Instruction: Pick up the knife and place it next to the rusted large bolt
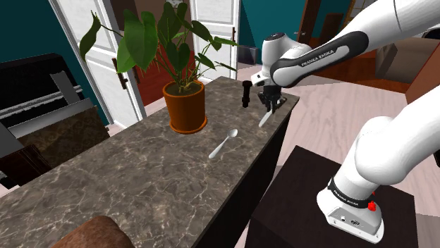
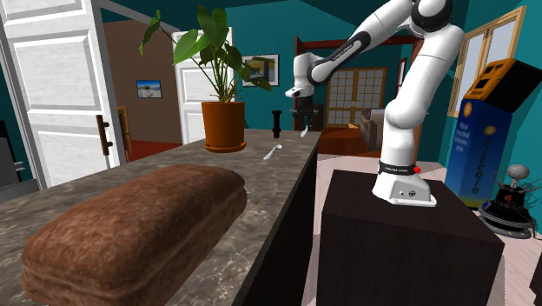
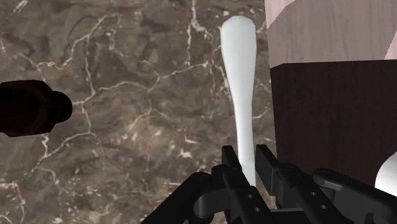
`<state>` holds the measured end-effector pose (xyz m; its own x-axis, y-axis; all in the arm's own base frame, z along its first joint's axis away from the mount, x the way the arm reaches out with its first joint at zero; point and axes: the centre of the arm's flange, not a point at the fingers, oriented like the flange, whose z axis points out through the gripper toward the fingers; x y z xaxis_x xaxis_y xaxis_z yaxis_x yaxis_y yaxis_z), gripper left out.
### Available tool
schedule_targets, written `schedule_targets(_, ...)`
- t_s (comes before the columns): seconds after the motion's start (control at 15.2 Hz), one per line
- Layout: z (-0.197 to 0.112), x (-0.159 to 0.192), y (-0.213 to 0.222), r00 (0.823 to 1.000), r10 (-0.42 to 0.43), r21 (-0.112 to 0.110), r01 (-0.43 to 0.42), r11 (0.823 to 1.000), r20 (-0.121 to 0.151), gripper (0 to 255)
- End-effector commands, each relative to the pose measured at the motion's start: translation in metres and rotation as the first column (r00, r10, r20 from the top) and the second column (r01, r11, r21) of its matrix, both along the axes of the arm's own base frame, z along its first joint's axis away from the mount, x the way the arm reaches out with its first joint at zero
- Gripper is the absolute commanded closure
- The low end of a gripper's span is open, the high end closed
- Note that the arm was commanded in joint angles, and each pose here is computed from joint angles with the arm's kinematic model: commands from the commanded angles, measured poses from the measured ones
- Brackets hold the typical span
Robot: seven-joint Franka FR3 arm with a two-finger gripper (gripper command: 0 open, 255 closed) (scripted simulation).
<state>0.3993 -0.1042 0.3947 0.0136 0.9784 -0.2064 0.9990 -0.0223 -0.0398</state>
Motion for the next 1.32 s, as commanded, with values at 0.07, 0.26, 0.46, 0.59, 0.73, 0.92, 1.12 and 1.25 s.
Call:
schedule_targets(0.07, -0.015, -0.001, 0.0, 1.0, 0.0, 0.0, 0.0, 1.0, 0.001, 255)
schedule_targets(0.26, -0.031, -0.001, 0.0, 1.0, 0.0, 0.0, 0.0, 1.0, 0.001, 255)
schedule_targets(0.46, -0.047, -0.001, 0.0, 1.0, 0.0, 0.0, 0.0, 1.0, 0.001, 255)
schedule_targets(0.59, -0.05, -0.001, 0.0, 1.0, 0.0, 0.0, 0.0, 1.0, 0.001, 255)
schedule_targets(0.73, -0.05, -0.001, 0.0, 1.0, 0.0, 0.0, 0.0, 1.0, 0.001, 255)
schedule_targets(0.92, -0.05, -0.001, 0.0, 1.0, 0.0, 0.0, 0.0, 1.0, 0.001, 255)
schedule_targets(1.12, -0.05, -0.001, 0.0, 1.0, 0.0, 0.0, 0.0, 1.0, 0.001, 0)
schedule_targets(1.25, -0.05, -0.001, 0.0, 1.0, 0.0, 0.0, 0.0, 1.0, 0.001, 0)
